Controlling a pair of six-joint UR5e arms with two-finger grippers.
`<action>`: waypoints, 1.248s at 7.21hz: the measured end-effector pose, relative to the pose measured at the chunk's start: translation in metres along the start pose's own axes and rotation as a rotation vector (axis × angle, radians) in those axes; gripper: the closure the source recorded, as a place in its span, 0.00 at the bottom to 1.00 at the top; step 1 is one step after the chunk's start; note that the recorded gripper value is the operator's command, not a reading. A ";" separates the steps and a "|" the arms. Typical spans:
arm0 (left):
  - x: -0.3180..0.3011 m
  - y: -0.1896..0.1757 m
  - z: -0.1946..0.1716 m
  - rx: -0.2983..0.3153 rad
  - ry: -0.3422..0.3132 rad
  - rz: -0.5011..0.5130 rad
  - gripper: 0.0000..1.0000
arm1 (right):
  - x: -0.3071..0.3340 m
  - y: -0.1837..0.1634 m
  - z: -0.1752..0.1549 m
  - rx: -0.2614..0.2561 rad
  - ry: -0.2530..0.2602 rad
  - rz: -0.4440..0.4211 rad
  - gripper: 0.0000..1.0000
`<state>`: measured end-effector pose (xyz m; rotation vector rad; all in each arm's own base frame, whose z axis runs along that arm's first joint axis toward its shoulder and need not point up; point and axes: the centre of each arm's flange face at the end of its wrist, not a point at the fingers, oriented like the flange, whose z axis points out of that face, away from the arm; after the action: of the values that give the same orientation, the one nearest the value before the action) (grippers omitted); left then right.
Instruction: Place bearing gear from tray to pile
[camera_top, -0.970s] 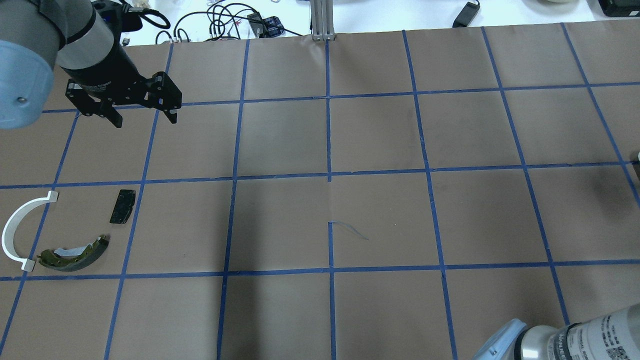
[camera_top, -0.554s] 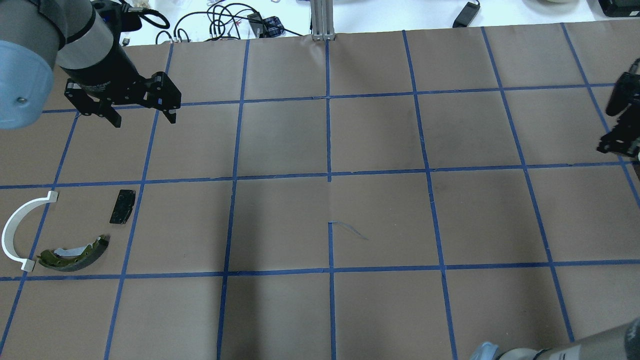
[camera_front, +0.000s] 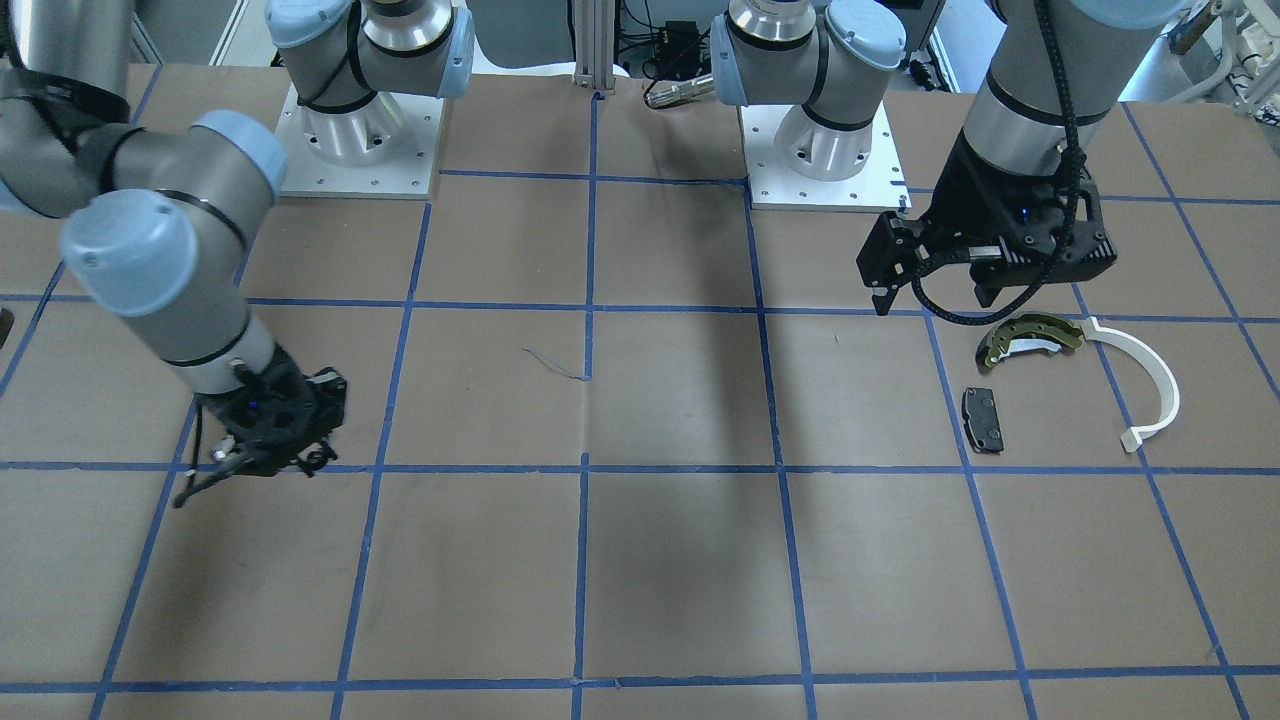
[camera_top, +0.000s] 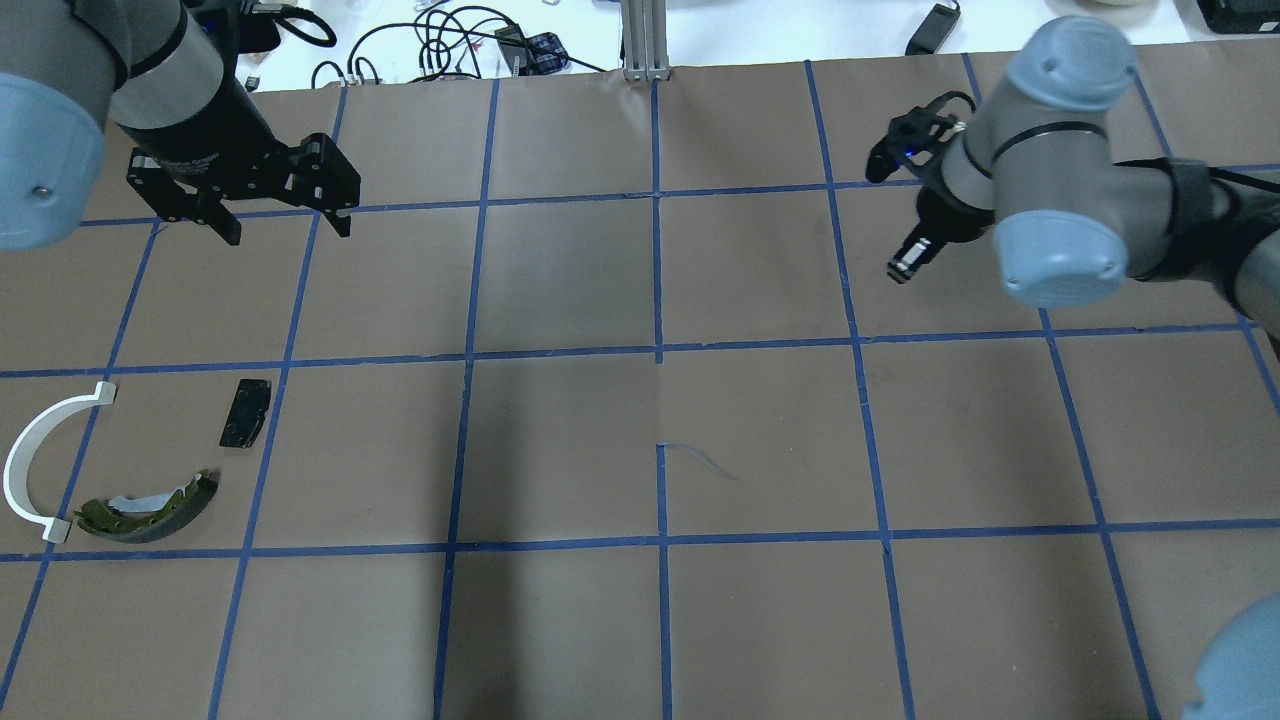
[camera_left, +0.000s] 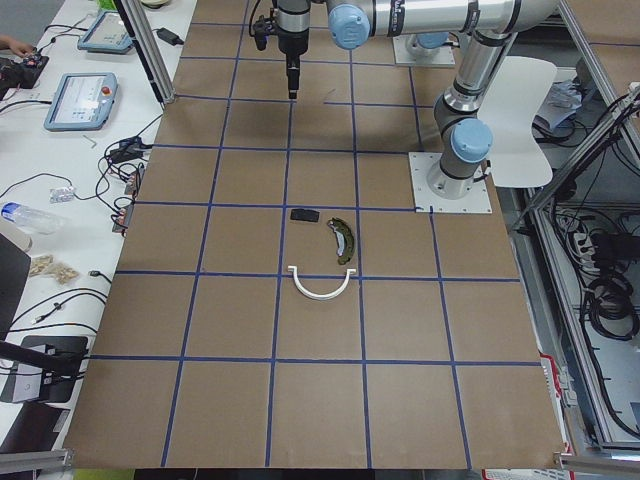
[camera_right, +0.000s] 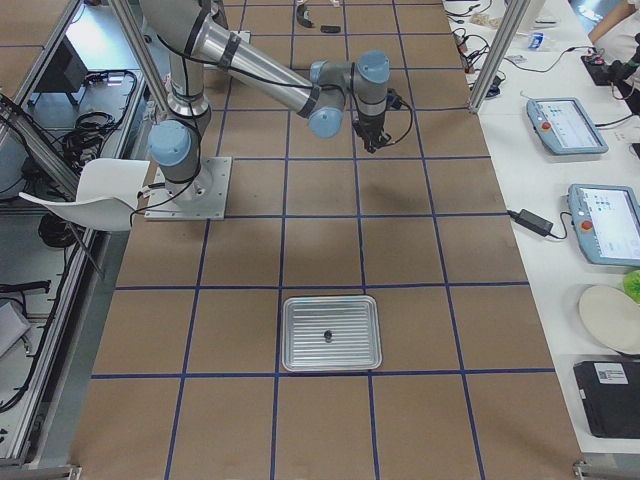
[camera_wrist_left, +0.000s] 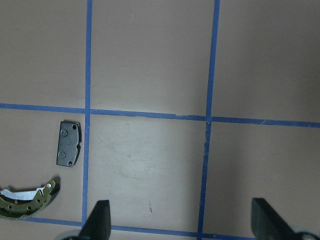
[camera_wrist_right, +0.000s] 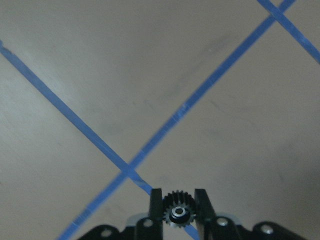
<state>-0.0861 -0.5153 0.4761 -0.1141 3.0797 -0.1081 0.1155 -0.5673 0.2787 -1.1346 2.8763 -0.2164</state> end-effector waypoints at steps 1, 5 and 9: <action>0.001 -0.002 0.004 -0.006 0.001 -0.001 0.00 | -0.046 -0.032 0.010 0.042 -0.034 0.076 0.77; 0.008 0.001 0.009 -0.020 0.017 0.013 0.00 | -0.170 -0.105 0.080 0.190 -0.152 0.244 0.44; 0.023 0.005 0.031 -0.057 0.067 0.023 0.00 | -0.172 -0.113 0.093 0.183 -0.144 0.273 0.00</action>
<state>-0.1070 -0.5143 0.4434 -0.0790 3.1510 -0.0231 0.3255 -0.5423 0.2008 -0.6889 2.7742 -0.3610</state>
